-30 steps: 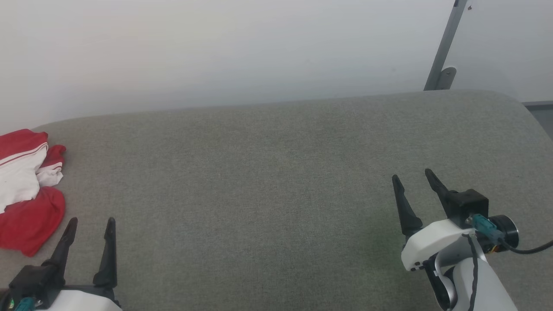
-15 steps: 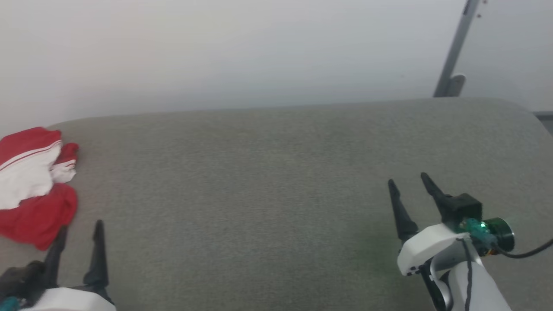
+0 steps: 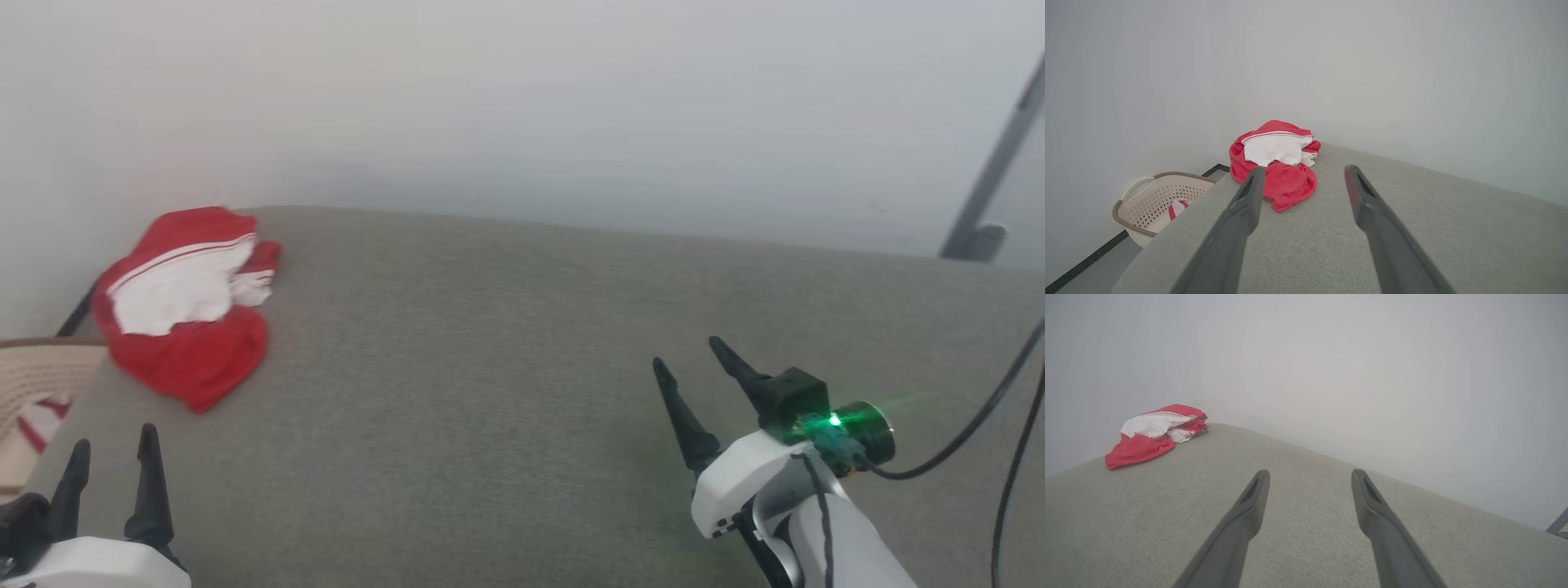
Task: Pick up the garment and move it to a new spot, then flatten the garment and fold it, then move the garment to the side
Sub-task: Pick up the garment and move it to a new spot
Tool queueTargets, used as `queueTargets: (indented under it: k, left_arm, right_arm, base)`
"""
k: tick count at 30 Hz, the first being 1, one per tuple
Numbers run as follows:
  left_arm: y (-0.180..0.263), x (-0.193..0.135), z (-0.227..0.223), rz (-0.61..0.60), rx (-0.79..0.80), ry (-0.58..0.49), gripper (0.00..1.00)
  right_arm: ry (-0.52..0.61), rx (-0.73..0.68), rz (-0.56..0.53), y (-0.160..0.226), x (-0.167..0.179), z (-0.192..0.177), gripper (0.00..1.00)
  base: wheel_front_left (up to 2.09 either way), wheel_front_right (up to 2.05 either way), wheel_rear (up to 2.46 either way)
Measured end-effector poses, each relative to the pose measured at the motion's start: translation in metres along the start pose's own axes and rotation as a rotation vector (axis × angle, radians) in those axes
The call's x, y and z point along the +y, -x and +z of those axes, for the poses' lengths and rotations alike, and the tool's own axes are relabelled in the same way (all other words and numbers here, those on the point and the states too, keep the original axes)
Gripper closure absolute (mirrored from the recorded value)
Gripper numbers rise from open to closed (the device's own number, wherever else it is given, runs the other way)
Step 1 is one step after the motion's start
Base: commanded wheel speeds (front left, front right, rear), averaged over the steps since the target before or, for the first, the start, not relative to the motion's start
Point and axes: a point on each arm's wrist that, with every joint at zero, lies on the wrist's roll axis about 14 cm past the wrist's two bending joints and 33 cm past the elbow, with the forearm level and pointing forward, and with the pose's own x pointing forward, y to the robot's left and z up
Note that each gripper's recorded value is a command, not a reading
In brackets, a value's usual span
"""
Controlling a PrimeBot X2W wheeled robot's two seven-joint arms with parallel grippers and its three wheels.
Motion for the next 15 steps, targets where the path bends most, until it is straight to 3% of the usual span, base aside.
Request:
queueTargets:
  k: [8,15]
  left_arm:
    - [0.026,0.036,0.004,0.103,-0.008,0.028,0.00]
    - [0.033,0.048,-0.001,0.139,0.006,0.068,0.00]
  right_arm:
    - [-0.002,-0.008,0.117,-0.016,0.040,0.004,0.00]
    - [-0.008,0.001,0.127,-0.021,0.043,0.000,0.00]
  base:
    - [0.00,0.00,0.00]
    - [0.00,0.00,0.00]
